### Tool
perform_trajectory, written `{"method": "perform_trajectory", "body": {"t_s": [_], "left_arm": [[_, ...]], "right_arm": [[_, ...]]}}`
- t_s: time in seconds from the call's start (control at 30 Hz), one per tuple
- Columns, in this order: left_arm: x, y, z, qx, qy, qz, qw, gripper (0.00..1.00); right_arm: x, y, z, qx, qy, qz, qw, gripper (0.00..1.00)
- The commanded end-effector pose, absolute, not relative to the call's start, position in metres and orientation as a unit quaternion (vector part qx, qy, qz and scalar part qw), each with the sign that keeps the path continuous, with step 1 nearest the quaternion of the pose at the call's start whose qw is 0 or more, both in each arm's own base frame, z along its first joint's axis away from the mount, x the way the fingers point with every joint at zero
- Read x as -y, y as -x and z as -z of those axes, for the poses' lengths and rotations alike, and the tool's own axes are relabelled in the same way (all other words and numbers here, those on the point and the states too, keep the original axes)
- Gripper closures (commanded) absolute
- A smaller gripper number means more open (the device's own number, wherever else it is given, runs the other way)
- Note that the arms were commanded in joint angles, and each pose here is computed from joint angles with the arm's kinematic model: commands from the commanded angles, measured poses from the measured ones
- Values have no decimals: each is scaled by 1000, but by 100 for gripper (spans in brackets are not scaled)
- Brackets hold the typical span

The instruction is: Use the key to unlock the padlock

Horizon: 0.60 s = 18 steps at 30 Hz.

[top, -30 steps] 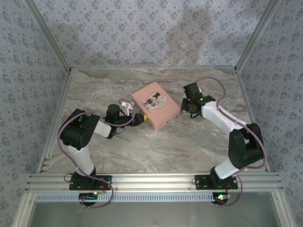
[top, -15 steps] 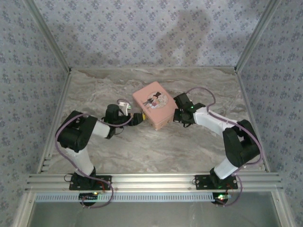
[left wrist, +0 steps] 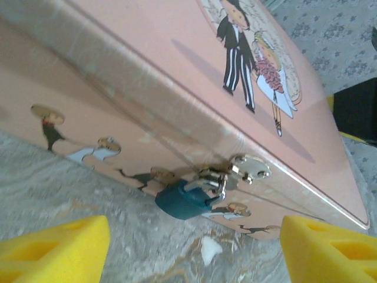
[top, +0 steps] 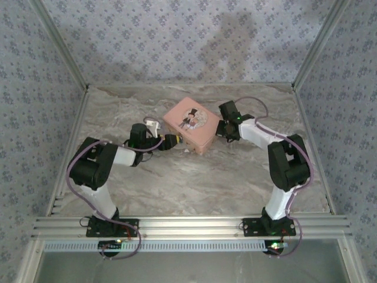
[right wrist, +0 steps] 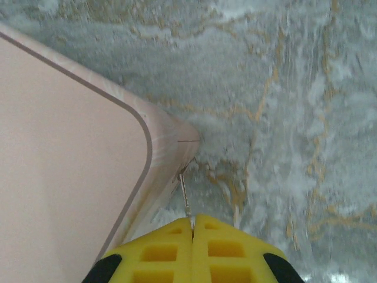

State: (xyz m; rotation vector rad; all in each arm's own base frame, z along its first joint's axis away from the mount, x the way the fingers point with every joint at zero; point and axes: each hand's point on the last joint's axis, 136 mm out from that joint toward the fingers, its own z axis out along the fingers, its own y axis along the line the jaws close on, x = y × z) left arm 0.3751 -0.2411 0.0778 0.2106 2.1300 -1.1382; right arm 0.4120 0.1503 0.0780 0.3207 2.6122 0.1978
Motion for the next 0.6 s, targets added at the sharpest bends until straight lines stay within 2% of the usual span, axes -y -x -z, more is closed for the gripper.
{"method": "perform_trajectory", "body": {"t_s": [0.0,0.57], "left_arm": [[258,-382,-88,-804,-116,461,357,23],[299,-385,-77,-788,-181,475,347,23]], "right_arm": [[-153,-429,-84,-958,-102,-75,259,100],[-167,-449,-96,-953,-83,-78,282,100]]}}
